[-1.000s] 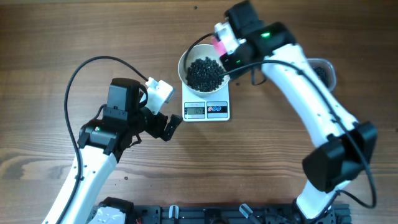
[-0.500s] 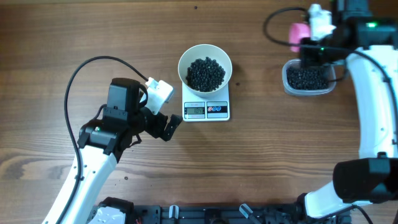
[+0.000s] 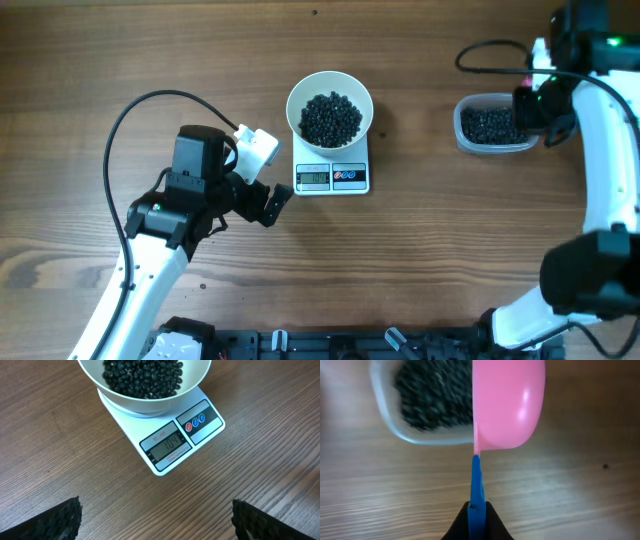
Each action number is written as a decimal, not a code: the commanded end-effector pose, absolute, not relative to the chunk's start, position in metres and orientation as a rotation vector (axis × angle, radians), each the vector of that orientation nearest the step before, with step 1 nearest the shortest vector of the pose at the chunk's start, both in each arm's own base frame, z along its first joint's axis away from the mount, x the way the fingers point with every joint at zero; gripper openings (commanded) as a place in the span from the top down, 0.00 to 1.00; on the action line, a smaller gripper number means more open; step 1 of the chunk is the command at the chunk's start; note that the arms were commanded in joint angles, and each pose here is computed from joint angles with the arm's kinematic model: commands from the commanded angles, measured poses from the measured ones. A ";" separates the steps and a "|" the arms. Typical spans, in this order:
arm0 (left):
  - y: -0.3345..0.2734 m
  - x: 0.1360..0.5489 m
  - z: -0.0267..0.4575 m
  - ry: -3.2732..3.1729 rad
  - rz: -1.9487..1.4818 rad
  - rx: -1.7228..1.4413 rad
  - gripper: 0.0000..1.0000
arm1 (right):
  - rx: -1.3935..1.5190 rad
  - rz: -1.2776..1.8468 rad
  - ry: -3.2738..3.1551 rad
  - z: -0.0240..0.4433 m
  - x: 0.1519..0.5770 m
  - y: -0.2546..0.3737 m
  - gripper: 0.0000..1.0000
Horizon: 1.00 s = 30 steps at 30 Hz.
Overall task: Scoop item into bowl and weigh 150g on scale
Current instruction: 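Move pink scoop back into the bean tub and scoop beans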
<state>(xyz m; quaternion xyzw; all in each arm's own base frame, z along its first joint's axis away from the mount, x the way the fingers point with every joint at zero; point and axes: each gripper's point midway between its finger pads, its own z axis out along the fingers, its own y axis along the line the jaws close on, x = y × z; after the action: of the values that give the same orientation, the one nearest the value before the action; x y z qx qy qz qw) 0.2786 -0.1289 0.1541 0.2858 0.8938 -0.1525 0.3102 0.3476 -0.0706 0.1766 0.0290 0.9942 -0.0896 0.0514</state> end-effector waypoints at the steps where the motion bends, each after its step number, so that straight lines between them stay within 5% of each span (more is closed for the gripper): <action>1: -0.132 0.276 0.149 2.370 -0.426 0.767 0.00 | 0.110 -0.400 3.103 0.153 0.341 -0.084 0.96; 30: -0.132 0.276 0.149 2.370 -0.426 0.767 0.00 | 0.026 -0.281 3.242 0.091 0.355 -0.073 0.96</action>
<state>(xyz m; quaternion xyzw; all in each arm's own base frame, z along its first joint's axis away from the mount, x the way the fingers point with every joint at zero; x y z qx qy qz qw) 0.2786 -0.1289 0.1541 0.2858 0.8938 -0.1525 0.3102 0.3575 -0.0794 0.1057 0.0158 0.9932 -0.1090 -0.0368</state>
